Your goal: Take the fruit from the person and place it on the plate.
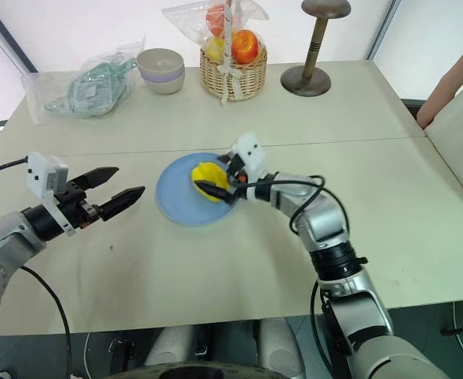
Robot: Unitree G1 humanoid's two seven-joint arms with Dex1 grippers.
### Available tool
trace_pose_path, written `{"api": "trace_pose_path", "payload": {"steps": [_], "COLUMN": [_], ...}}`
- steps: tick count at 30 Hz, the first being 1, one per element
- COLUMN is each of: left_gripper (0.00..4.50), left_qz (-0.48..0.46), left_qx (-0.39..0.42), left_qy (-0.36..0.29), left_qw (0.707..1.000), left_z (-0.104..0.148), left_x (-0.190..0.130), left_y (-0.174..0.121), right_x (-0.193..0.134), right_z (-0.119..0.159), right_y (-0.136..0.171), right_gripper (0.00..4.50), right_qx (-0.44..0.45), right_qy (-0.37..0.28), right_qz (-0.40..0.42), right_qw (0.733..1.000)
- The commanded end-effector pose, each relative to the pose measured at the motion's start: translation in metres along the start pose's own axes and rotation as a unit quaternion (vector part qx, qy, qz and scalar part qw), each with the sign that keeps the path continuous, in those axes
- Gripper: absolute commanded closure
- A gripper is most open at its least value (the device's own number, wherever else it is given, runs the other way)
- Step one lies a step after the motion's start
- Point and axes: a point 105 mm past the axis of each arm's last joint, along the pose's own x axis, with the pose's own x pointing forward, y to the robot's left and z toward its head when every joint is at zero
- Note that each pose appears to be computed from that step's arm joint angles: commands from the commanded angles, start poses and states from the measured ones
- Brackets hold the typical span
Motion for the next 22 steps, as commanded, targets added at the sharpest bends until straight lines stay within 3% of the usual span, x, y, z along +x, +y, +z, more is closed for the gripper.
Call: {"api": "trace_pose_path", "payload": {"steps": [1,5,12,22], "left_gripper": [0.00,0.00,0.00,0.00], "left_qz": [-0.005,-0.007,-0.016,-0.026], "left_qx": [0.028,0.029,0.035,0.045], "left_qy": [-0.017,-0.017,-0.005,0.012], "left_qw": [0.999,0.999,0.999,0.999], "left_z": [0.011,0.011,0.011,0.013], "left_x": [-0.003,-0.004,-0.011,-0.019], "left_y": [-0.005,-0.005,-0.008,-0.005], "right_x": [-0.020,-0.042,-0.099,-0.105], "right_z": [0.037,0.046,0.020,0.016], "right_y": [0.005,0.006,0.010,0.002], "right_gripper": [0.01,0.01,0.01,0.01], "right_qx": [-0.017,-0.031,-0.111,-0.131], "right_qy": [-0.034,-0.013,0.112,0.118], "right_qz": [0.007,0.012,0.051,0.034], "right_qw": [0.999,0.999,0.986,0.984]}}
